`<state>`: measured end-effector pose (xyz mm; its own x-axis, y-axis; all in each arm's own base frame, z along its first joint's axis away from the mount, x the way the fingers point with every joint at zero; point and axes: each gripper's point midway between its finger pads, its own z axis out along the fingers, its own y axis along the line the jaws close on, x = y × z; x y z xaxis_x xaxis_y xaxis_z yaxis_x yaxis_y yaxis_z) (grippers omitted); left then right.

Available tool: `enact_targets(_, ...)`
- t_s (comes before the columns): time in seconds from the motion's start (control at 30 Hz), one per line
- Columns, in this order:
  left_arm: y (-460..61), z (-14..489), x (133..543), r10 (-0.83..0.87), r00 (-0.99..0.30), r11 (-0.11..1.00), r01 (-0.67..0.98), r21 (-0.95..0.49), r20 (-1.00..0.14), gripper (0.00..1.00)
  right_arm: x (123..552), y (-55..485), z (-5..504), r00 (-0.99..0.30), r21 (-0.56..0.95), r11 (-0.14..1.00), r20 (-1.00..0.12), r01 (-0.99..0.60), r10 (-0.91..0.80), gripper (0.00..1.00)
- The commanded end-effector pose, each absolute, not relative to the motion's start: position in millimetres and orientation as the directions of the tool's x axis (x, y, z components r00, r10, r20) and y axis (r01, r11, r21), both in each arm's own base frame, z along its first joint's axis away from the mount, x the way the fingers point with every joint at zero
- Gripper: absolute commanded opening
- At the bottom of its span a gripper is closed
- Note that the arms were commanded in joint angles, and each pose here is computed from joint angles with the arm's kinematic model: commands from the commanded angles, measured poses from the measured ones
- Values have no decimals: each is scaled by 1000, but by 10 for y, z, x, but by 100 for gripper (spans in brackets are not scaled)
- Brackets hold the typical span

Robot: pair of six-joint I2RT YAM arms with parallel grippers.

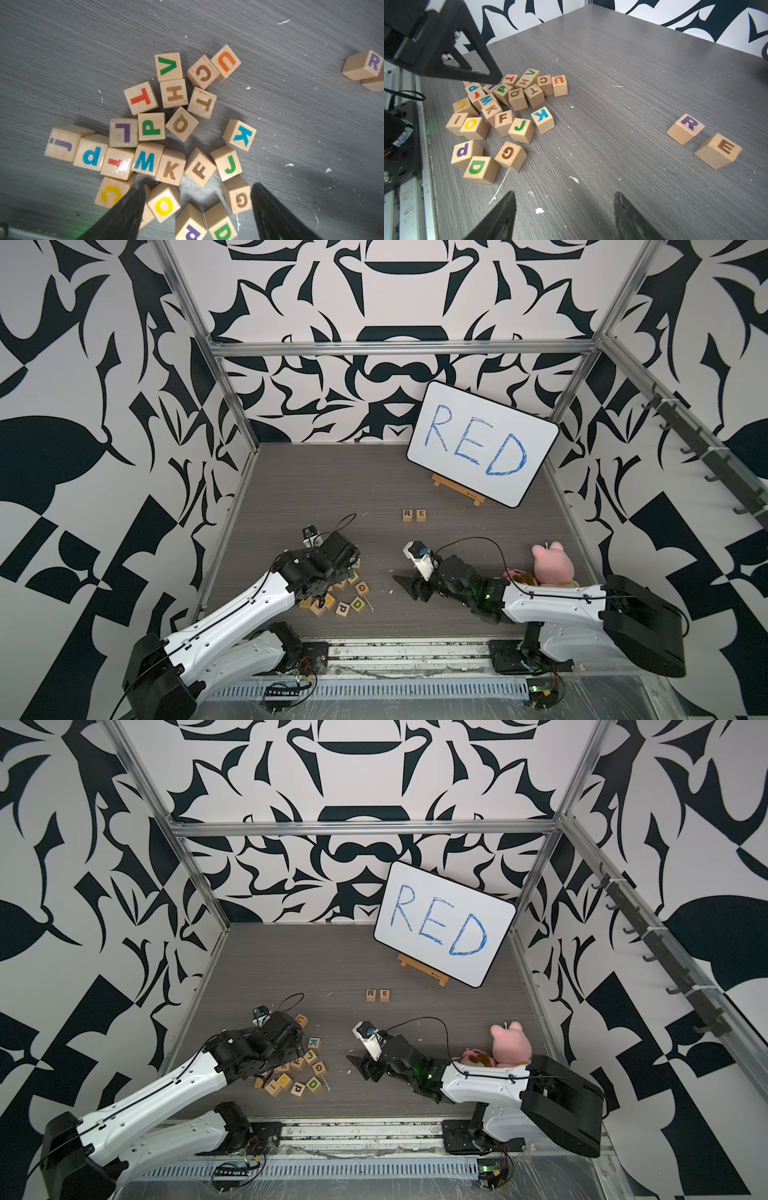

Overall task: Assemble the uppercase word "red" with letter blocks
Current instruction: Move the letter block to the center of the board.

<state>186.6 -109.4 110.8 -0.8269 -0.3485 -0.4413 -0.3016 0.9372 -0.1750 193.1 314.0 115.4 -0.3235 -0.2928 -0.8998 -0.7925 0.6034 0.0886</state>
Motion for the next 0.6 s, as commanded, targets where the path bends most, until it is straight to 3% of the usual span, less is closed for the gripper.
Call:
enact_targets(0.0,-1072,1137,1821,-368,-831,930,-325,-173,-418,84,1931,3194,1277,-283,83,584,-923,-808,-260,73)
enact_targets(0.57,-1373,1071,1767,-236,-910,962,-170,-213,-340,78,1894,3172,1317,-253,78,567,-938,-820,-238,73)
